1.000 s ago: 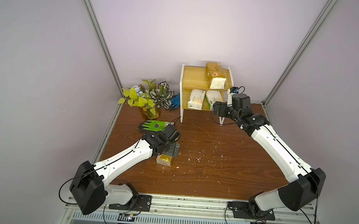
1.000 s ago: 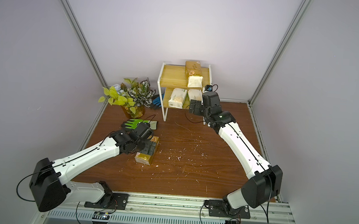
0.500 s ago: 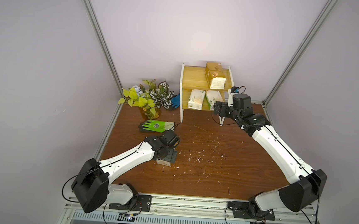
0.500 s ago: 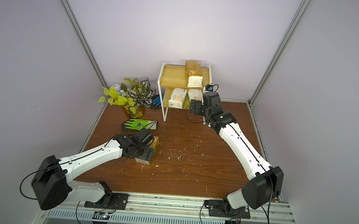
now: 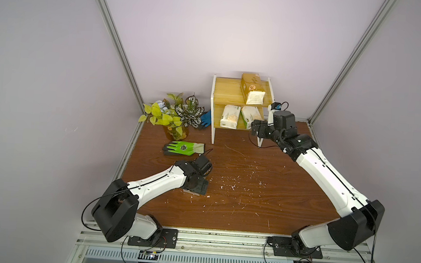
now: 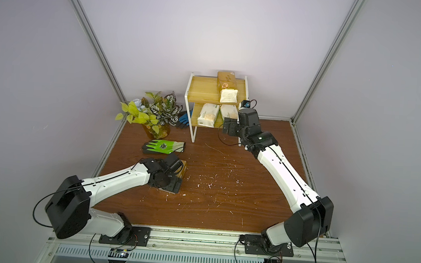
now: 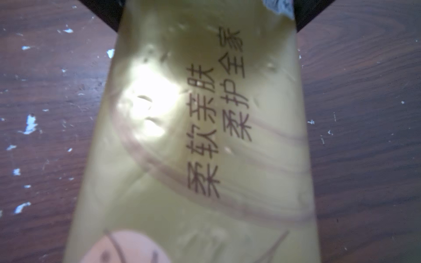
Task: Place the tissue boxes on the shelf by color
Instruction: Pick up the box of tissues from the center of the board.
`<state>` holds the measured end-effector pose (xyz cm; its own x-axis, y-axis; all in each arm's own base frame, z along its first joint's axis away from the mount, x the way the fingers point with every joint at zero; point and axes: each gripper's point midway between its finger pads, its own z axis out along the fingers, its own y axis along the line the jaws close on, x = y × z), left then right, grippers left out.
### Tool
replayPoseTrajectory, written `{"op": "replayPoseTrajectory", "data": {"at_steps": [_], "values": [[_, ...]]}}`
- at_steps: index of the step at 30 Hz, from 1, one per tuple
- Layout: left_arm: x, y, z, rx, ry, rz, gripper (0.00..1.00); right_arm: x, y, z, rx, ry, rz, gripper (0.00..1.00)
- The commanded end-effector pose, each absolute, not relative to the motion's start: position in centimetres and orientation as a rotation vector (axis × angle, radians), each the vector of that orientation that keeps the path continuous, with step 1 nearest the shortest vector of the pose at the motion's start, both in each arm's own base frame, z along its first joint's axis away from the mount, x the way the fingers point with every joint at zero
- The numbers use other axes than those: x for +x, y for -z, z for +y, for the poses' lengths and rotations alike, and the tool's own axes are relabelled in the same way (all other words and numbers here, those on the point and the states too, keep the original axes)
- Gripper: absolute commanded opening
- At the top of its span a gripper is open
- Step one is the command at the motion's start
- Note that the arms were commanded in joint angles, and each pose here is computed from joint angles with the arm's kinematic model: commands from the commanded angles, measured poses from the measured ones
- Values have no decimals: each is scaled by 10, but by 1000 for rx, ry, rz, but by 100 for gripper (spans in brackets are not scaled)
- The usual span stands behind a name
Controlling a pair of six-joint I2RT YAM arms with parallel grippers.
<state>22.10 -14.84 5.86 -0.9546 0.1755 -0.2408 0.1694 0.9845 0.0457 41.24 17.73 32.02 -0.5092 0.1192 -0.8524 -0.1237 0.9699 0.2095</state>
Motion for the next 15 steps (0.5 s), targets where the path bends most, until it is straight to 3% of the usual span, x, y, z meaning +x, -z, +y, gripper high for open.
{"op": "replayPoseTrajectory", "data": {"at_steps": [1, 5, 8, 15], "values": [[217, -50, -148, 292, -61, 2909, 100, 408, -343, 168, 14, -285, 2021, 100], [220, -45, -147, 302, -89, 2903, 100, 410, -339, 168, 20, -281, 2029, 99], [222, -42, -149, 312, -91, 2902, 91, 410, -340, 170, 22, -295, 2028, 99], [223, -28, -150, 327, -101, 2916, 57, 412, -342, 174, 11, -314, 2025, 99]]}}
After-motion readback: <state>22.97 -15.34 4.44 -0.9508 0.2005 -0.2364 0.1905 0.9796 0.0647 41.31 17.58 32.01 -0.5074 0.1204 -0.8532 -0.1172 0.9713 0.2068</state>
